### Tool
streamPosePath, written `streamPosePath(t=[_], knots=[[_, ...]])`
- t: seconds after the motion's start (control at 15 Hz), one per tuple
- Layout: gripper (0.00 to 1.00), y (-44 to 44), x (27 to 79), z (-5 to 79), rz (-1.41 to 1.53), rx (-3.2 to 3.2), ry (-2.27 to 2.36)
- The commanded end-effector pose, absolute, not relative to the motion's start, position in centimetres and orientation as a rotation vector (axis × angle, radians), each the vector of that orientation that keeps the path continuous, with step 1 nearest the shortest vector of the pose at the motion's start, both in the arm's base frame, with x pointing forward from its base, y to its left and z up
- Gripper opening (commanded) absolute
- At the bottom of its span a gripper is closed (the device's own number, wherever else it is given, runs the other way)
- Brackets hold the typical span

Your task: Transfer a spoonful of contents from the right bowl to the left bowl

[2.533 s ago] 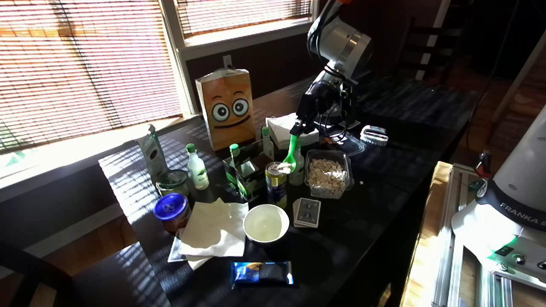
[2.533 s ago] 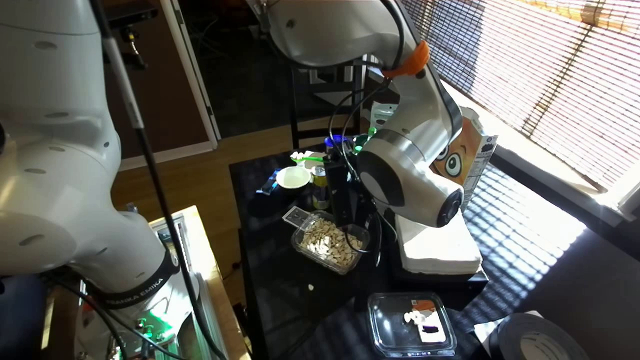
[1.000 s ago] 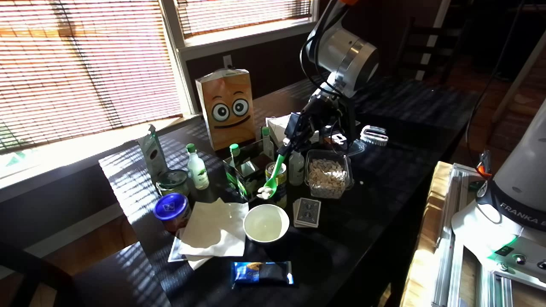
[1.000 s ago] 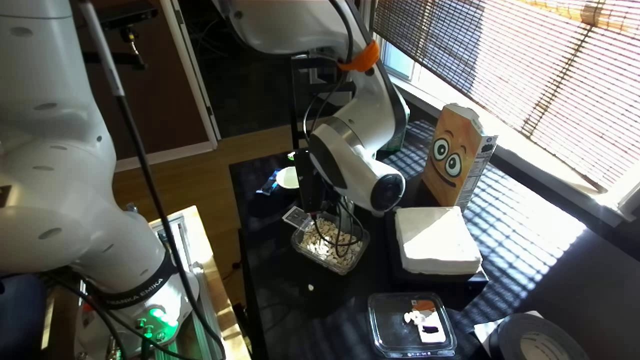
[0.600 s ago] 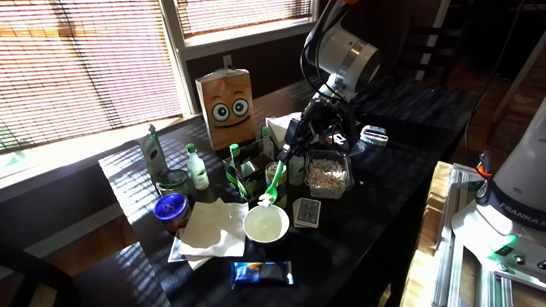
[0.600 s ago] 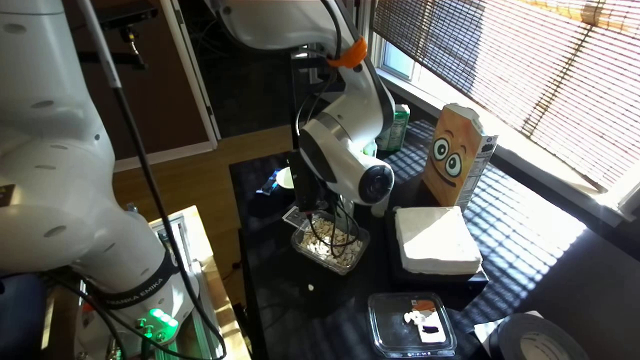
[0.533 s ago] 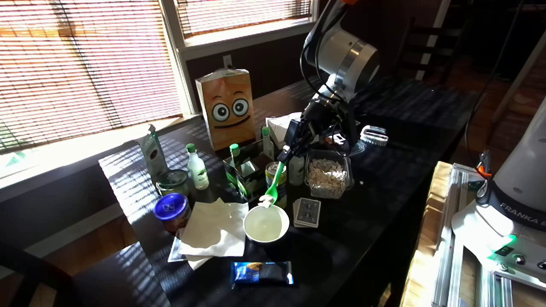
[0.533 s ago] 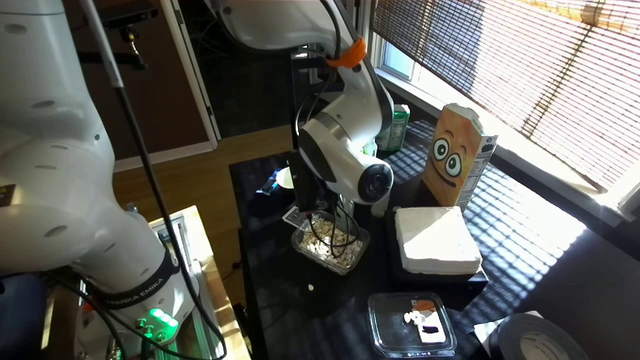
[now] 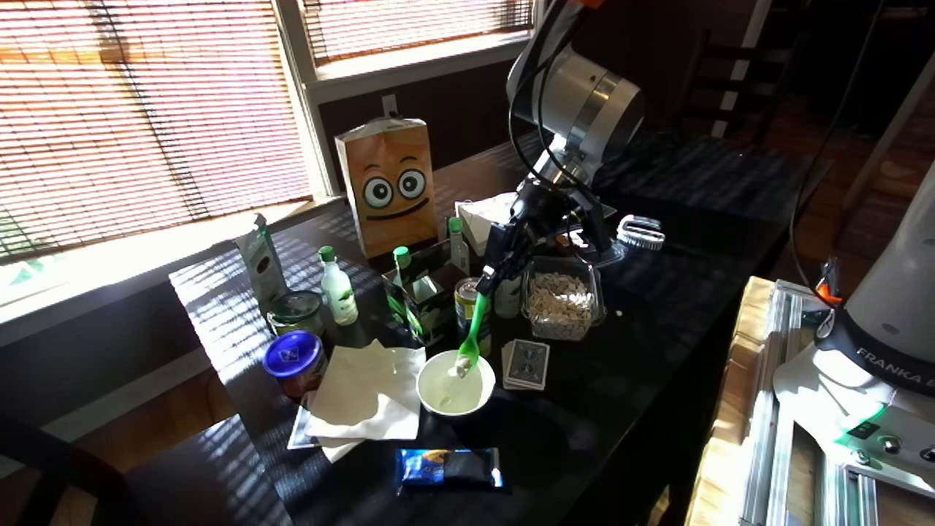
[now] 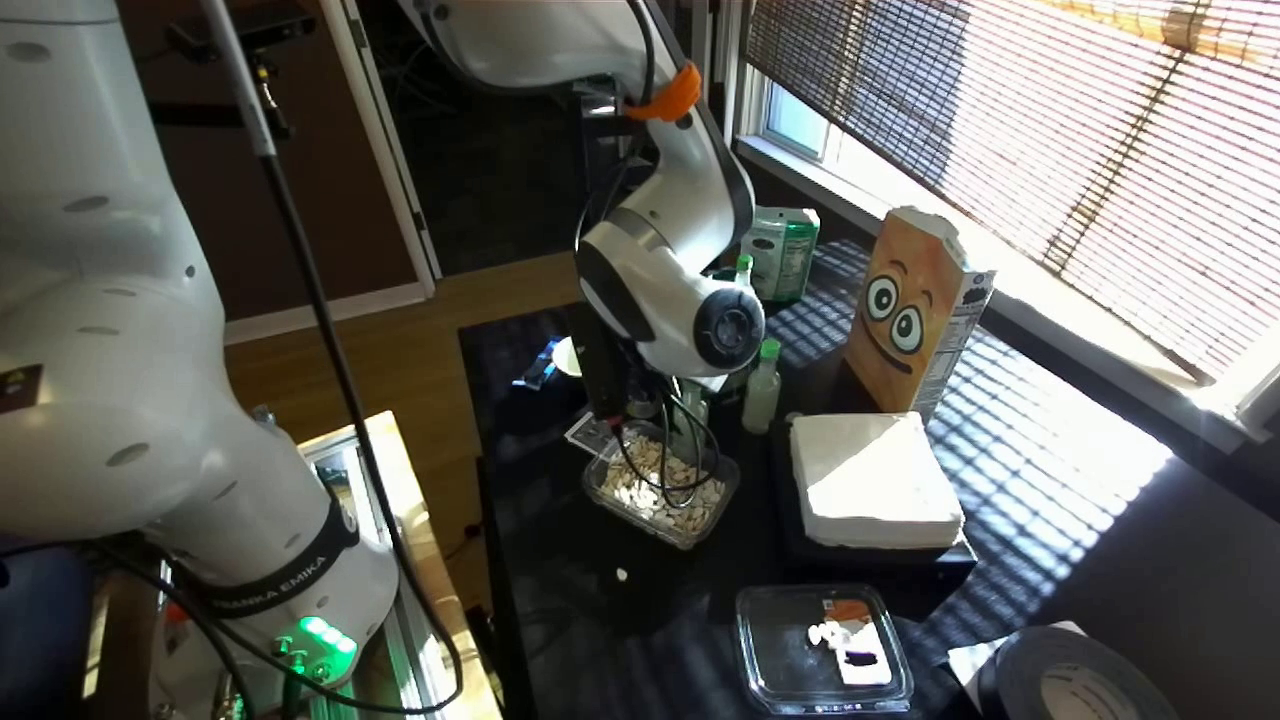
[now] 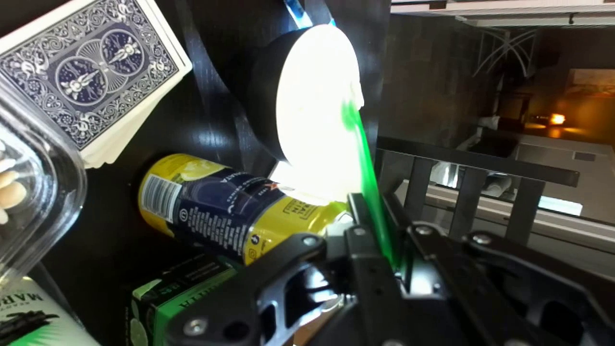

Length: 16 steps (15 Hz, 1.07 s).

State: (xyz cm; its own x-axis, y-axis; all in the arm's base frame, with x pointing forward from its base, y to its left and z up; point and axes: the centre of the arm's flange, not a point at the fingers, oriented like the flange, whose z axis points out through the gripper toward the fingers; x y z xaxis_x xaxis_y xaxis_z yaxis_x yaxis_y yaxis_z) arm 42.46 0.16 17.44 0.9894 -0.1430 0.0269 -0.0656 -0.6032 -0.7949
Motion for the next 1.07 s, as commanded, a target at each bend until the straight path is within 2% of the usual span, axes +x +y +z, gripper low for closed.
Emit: streamPosePath(t=[0.0, 1.0], knots=[[0.03, 1.8, 41.5, 18.9, -0.145, -2.3, 0.127], [0.03, 3.5, 38.9, 21.9, -0.303, -2.442, -0.113]])
